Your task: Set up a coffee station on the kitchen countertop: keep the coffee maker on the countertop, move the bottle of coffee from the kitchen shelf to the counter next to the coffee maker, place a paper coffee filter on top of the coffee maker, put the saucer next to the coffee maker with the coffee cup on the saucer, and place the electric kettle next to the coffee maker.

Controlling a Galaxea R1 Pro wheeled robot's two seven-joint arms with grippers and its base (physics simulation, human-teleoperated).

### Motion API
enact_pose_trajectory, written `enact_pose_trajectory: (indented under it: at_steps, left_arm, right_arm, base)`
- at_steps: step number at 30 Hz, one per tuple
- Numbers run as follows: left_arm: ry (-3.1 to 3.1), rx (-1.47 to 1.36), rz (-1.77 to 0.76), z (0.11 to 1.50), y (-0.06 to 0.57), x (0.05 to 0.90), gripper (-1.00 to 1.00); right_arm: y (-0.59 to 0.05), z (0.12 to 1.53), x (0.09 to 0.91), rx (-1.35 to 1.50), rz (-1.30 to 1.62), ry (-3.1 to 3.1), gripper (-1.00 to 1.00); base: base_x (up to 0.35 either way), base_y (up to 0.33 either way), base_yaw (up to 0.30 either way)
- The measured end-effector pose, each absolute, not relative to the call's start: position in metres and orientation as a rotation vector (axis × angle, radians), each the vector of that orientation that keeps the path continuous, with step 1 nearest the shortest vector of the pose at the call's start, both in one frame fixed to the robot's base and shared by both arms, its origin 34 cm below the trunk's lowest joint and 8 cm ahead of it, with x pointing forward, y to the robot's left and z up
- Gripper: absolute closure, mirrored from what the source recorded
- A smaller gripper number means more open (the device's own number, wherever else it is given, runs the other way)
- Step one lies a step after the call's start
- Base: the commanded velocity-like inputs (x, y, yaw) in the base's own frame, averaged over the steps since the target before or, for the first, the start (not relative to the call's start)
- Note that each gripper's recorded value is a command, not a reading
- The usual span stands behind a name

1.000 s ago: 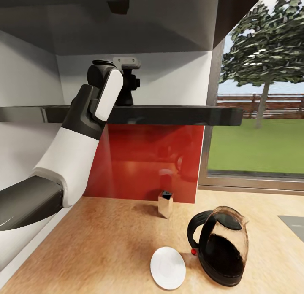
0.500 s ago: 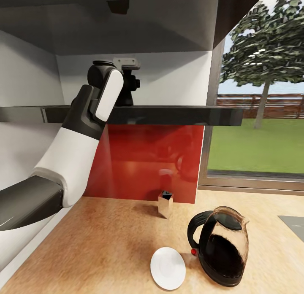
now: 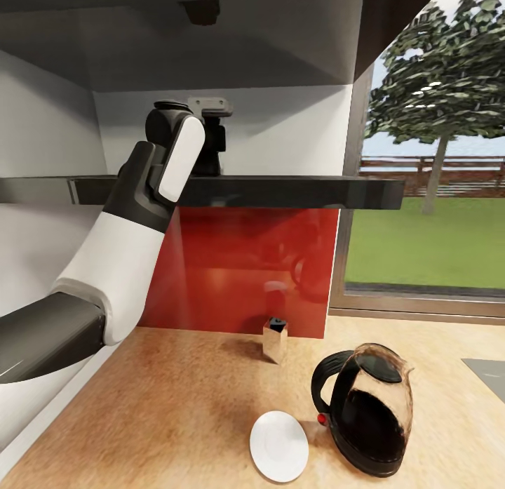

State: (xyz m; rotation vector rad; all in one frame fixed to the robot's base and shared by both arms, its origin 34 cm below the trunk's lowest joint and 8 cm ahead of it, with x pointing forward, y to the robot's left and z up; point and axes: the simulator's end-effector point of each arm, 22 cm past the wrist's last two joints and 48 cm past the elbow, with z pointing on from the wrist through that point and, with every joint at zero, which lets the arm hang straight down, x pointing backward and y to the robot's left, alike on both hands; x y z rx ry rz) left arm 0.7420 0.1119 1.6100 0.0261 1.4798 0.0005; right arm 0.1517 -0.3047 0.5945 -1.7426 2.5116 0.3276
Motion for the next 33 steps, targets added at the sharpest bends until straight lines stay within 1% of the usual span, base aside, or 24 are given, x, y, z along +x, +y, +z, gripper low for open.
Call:
enact_pose_trajectory:
  at_steps: [33]
  left_arm:
    - [1.468,0.029,-0.004,1.627,0.111,0.735,1.00]
  right_arm:
    - [-0.305,0.608,0.147,-1.743,0.328,2.512,-1.00]
  base:
    - [0.000,0.000,0.000]
